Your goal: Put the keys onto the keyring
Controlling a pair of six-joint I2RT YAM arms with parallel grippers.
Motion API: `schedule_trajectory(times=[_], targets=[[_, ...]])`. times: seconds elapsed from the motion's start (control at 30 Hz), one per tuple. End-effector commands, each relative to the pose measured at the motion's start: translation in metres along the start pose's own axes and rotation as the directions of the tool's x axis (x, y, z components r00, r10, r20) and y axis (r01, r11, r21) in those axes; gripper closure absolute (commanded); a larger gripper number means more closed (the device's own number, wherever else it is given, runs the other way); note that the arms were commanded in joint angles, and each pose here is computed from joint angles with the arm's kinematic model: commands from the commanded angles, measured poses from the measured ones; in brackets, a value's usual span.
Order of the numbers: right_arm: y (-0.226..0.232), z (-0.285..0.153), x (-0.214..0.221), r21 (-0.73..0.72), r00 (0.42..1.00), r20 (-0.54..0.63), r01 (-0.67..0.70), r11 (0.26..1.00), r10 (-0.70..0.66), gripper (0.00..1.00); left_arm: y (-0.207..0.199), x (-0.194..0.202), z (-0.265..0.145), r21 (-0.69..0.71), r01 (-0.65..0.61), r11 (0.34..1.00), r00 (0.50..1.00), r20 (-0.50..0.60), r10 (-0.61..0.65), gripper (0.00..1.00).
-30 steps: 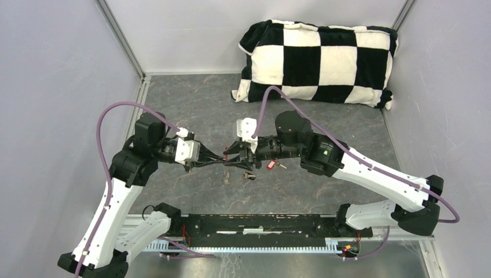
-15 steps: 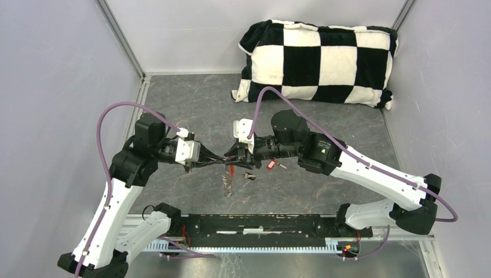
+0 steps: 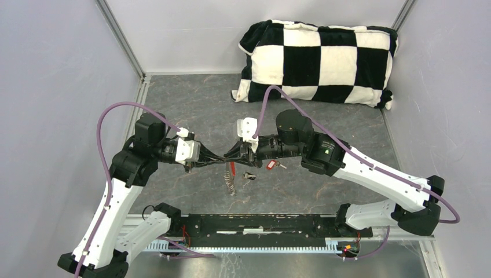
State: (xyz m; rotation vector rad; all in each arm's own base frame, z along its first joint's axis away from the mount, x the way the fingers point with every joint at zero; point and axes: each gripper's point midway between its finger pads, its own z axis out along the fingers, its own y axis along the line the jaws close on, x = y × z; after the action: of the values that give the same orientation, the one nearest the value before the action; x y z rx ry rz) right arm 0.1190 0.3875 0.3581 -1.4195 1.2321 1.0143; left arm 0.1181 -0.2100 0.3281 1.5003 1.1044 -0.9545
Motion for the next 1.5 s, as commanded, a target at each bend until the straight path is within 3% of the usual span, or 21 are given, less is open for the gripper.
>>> schedule_trajectory(times=[0.0,0.27,0.37,0.5,0.77,0.83,1.07,1.27,1.47], targets=[[0.001,-0.007,-0.025,0.001,0.997,0.077,0.031,1.000,-0.031,0.84,0.001,-0.006,0.000,-0.004,-0.015,1.000,1.000,0.013,0.015,0.98],[0.000,-0.001,-0.012,-0.010,1.000,0.026,0.011,1.000,-0.011,0.73,0.002,-0.009,-0.001,-0.009,-0.020,1.000,1.000,0.014,0.020,0.98],[-0.002,-0.001,-0.012,0.005,1.000,0.026,0.014,1.000,-0.014,0.80,0.002,-0.009,-0.001,-0.007,-0.023,1.000,1.000,0.016,0.023,0.98],[-0.004,0.001,-0.011,0.005,1.000,0.019,0.011,1.000,-0.011,0.81,0.002,-0.011,-0.001,-0.003,-0.024,1.000,0.999,0.021,0.024,0.98],[-0.010,0.005,-0.008,0.028,1.000,-0.003,0.012,1.000,-0.011,1.00,0.001,-0.014,-0.001,0.000,-0.034,0.999,0.999,0.026,0.034,0.98],[-0.014,0.001,-0.015,0.062,0.999,0.037,0.021,0.998,-0.023,1.00,0.001,-0.015,-0.001,0.001,-0.038,0.999,0.999,0.030,0.038,0.98],[-0.017,-0.034,-0.042,0.123,0.936,0.352,-0.058,0.991,0.011,1.00,-0.002,-0.007,-0.001,-0.006,0.016,1.000,1.000,0.014,-0.016,0.70],[-0.002,-0.043,-0.044,0.055,0.853,0.517,-0.122,0.991,0.076,1.00,-0.001,-0.003,0.003,-0.013,0.118,0.993,0.992,0.039,-0.118,0.70],[0.006,-0.044,-0.042,-0.005,0.800,0.586,-0.154,0.988,0.127,0.99,0.009,-0.013,0.007,-0.048,0.144,0.988,0.984,0.114,-0.138,0.71]])
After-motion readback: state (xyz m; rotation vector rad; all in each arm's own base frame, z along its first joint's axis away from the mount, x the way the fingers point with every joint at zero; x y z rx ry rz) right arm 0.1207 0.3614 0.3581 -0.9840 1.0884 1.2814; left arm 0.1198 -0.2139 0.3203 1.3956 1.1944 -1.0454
